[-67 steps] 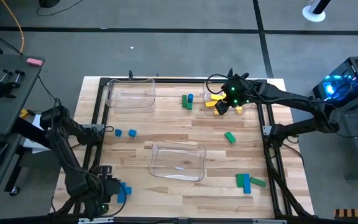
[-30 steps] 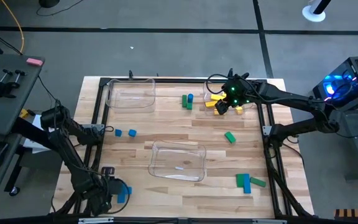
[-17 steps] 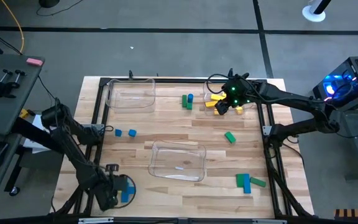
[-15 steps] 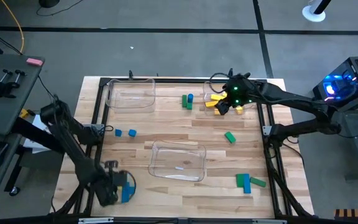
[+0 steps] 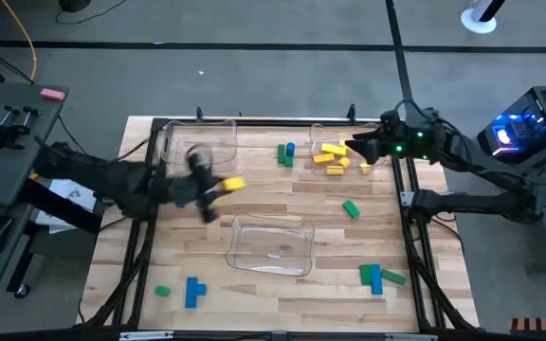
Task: Sort blocks
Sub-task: Put the yellow block into the right transparent bin, then put the blue block into the left transparent bin
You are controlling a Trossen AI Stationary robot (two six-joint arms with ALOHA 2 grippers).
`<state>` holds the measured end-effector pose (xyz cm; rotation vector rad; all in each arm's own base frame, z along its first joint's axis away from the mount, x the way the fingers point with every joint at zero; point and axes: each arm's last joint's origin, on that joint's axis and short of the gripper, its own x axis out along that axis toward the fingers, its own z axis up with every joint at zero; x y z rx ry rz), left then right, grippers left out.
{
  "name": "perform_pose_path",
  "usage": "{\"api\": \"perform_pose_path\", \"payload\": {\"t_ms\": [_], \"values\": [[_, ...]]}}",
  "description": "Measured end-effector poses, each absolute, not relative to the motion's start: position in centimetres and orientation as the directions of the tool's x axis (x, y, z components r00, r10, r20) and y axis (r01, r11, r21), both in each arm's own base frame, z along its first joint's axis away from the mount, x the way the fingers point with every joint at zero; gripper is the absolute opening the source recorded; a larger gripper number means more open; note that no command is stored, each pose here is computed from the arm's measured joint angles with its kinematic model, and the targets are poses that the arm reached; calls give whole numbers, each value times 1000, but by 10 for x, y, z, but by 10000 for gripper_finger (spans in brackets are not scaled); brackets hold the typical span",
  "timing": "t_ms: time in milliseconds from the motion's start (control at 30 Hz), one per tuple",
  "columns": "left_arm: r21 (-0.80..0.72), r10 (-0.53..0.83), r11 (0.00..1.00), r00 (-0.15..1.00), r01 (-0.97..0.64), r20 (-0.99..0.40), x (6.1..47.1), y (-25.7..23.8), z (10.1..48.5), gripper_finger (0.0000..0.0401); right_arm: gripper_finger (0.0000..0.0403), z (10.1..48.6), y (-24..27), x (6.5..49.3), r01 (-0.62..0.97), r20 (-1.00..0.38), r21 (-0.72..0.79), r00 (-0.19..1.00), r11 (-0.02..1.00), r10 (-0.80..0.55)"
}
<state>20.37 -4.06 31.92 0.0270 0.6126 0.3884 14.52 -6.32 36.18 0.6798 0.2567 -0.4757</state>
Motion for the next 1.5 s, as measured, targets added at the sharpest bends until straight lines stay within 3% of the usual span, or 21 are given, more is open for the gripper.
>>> {"api": "perform_pose_path", "payload": {"t_ms": [233, 467, 667, 767, 933, 1067, 1267, 1500], "values": [[128, 327, 945, 874, -301, -360, 306, 30, 292, 93, 272, 363, -62, 146, 559, -364, 520, 829, 646, -424], [14, 239, 967, 883, -255, -404, 393, 80, 230, 93, 272, 359, -67, 155, 613, -378, 497, 790, 615, -482], [4, 225, 972, 923, -235, -314, 449, 118, 245, 95, 272, 363, -69, 162, 591, -333, 511, 805, 624, -490], [43, 251, 967, 906, -251, -342, 467, 137, 246, 130, 272, 364, -70, 163, 586, -316, 515, 808, 625, -498], [70, 268, 962, 856, -265, -442, 478, 157, 260, 212, 272, 365, -70, 163, 585, -310, 512, 809, 630, -499], [117, 263, 965, 842, -237, -470, 477, 157, 278, 253, 272, 365, -70, 163, 586, -310, 497, 809, 641, -499], [66, 225, 971, 781, -230, -583, 446, 143, 327, 265, 272, 365, -70, 163, 586, -310, 488, 809, 647, -499], [-66, 14, 992, 622, -105, -783, 385, 93, 342, 257, 272, 364, -70, 163, 588, -313, 467, 808, 660, -498]]}}
